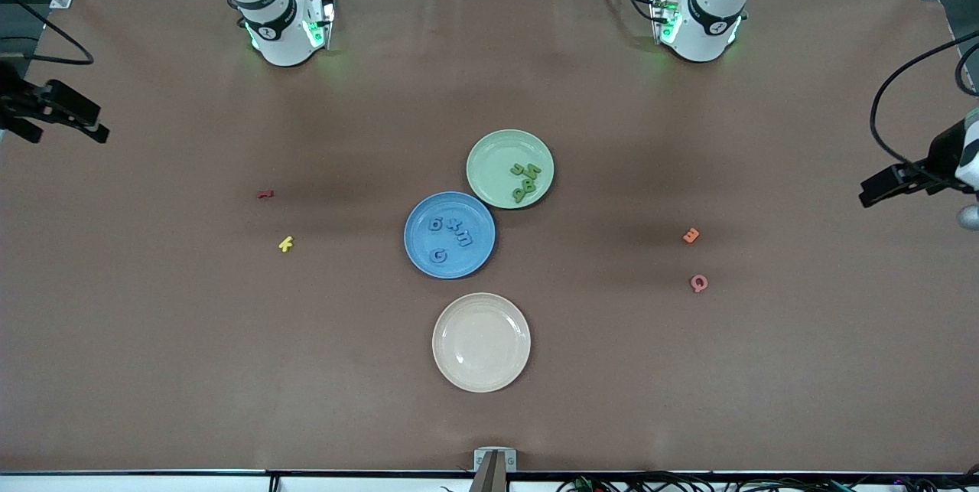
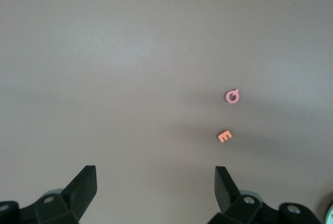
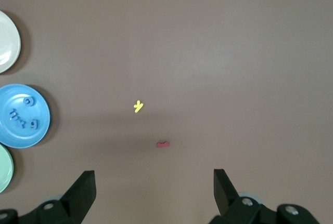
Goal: Sort letters by color into matching plates
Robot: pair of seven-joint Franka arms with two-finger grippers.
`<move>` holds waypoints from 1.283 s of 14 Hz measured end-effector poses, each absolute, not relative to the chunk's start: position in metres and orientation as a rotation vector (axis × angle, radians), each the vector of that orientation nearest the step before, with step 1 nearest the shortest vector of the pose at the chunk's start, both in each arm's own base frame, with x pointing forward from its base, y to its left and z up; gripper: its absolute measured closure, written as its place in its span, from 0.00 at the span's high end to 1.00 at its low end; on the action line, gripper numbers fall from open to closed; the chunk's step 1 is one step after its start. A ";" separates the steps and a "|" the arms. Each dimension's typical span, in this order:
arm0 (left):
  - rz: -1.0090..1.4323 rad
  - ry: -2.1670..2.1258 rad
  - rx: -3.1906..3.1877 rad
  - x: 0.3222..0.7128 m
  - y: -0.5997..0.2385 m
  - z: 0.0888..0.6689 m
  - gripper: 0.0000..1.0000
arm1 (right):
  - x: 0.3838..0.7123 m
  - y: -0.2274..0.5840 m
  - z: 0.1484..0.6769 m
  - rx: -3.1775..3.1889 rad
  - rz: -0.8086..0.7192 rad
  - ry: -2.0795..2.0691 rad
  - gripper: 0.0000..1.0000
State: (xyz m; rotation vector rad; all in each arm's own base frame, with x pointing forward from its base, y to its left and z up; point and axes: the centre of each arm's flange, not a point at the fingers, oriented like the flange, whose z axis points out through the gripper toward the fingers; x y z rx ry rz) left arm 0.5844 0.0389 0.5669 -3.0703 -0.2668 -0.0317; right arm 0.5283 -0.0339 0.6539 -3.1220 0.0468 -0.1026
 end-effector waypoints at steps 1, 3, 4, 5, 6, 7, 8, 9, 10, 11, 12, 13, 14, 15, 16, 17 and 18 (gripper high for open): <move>-0.028 -0.270 -3.068 0.579 0.042 0.574 1.00 | 0.529 -0.034 0.663 -3.128 -0.126 0.045 1.00; -0.037 -0.270 -3.065 0.570 0.041 0.588 1.00 | 0.530 -0.034 0.677 -3.131 -0.168 0.046 1.00; -0.029 -0.267 -3.064 0.564 0.040 0.594 1.00 | 0.531 -0.034 0.681 -3.132 -0.181 0.048 1.00; -0.008 -0.265 -3.064 0.558 0.038 0.599 1.00 | 0.532 -0.035 0.683 -3.132 -0.188 0.051 1.00; 0.015 -0.264 -3.063 0.553 0.036 0.603 1.00 | 0.532 -0.036 0.683 -3.132 -0.189 0.053 1.00; 0.038 -0.259 -3.062 0.547 0.034 0.607 1.00 | 0.533 -0.036 0.683 -3.133 -0.189 0.054 1.00; 0.043 -0.249 -3.063 0.544 0.029 0.610 1.00 | 0.533 -0.036 0.683 -3.133 -0.188 0.055 1.00; 0.048 -0.238 -3.064 0.542 0.023 0.612 1.00 | 0.533 -0.037 0.683 -3.133 -0.188 0.055 1.00; 0.051 -0.229 -3.064 0.540 0.018 0.613 1.00 | 0.533 -0.037 0.683 -3.133 -0.189 0.055 1.00; 0.058 -0.221 -3.068 0.538 0.012 0.613 1.00 | 0.533 -0.037 0.683 -3.133 -0.190 0.055 1.00; 0.066 -0.217 -3.085 0.535 0.006 0.612 1.00 | 0.533 -0.037 0.684 -3.133 -0.192 0.055 1.00; 0.073 -0.214 -3.108 0.533 0.002 0.612 1.00 | 0.533 -0.037 0.684 -3.133 -0.193 0.055 1.00; 0.076 -0.208 -3.126 0.532 -0.004 0.612 1.00 | 0.533 -0.037 0.684 -3.133 -0.194 0.055 1.00; 0.077 -0.192 -3.130 0.531 -0.011 0.612 1.00 | 0.533 -0.037 0.684 -3.133 -0.194 0.055 1.00; 0.079 -0.183 -3.129 0.530 -0.021 0.611 1.00 | 0.533 -0.037 0.684 -3.133 -0.194 0.055 1.00; 0.081 -0.176 -3.127 0.529 -0.031 0.610 1.00 | 0.533 -0.037 0.684 -3.133 -0.195 0.055 1.00; 0.082 -0.171 -3.125 0.529 -0.040 0.610 1.00 | 0.533 -0.037 0.684 -3.133 -0.195 0.055 1.00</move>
